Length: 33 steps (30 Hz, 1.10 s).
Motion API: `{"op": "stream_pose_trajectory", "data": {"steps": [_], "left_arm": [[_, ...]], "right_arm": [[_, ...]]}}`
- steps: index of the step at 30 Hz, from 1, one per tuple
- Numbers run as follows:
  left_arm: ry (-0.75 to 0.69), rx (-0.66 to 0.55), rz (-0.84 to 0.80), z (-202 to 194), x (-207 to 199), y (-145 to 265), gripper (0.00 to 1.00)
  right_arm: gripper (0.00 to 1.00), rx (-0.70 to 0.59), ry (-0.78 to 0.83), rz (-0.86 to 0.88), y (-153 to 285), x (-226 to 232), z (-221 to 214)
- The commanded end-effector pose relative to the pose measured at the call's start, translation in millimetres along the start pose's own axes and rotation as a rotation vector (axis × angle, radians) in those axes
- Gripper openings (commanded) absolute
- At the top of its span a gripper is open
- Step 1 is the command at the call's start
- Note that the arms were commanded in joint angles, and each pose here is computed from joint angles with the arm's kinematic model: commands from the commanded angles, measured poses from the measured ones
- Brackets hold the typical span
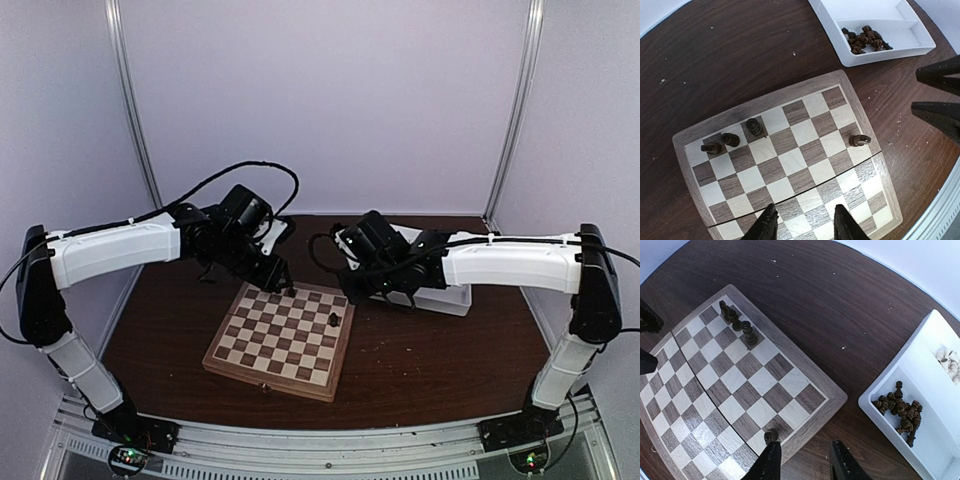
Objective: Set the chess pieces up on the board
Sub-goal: Place the chess piece on the chessboard, then pick up the chess piece from the chessboard.
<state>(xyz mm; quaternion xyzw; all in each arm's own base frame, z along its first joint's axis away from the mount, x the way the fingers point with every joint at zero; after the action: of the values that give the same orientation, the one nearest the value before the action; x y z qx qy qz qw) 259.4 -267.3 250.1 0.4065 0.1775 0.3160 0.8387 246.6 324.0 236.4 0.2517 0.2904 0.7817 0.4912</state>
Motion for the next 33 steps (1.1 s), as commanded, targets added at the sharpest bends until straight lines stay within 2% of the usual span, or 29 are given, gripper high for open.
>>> {"op": "stream_pose_trajectory", "data": {"steps": [1, 12, 22, 33], "left_arm": [[-0.062, -0.038, -0.070, 13.8, -16.1, -6.2, 0.40], [-0.135, 0.031, -0.114, 21.2, -54.1, -38.3, 0.41], [-0.202, 0.167, -0.067, 24.8, -77.5, -75.7, 0.44], [-0.195, 0.202, -0.077, 24.6, -80.1, -101.2, 0.44]], "right_arm": [[0.35, -0.118, -0.062, -0.096, 12.6, -15.5, 1.9], [0.39, -0.239, -0.216, -0.239, 36.3, -57.8, -3.9], [0.40, -0.272, -0.268, -0.252, 46.8, -76.2, -11.3], [0.41, -0.308, -0.286, -0.251, 59.7, -86.2, -14.5]]}}
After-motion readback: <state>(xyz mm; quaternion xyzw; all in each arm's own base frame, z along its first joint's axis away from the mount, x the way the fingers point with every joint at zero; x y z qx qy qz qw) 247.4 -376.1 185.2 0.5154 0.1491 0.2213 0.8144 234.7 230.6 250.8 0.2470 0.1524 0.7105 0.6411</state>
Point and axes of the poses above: each gripper's point midway between its finger pads, its own y axis back along the fingers, its own x axis along the line the jaws close on, z = x × y, the point moved 10 cm from there along y, back along the fingers, and after that the axes turned 12 degrees about -y, right-handed, at the moved point
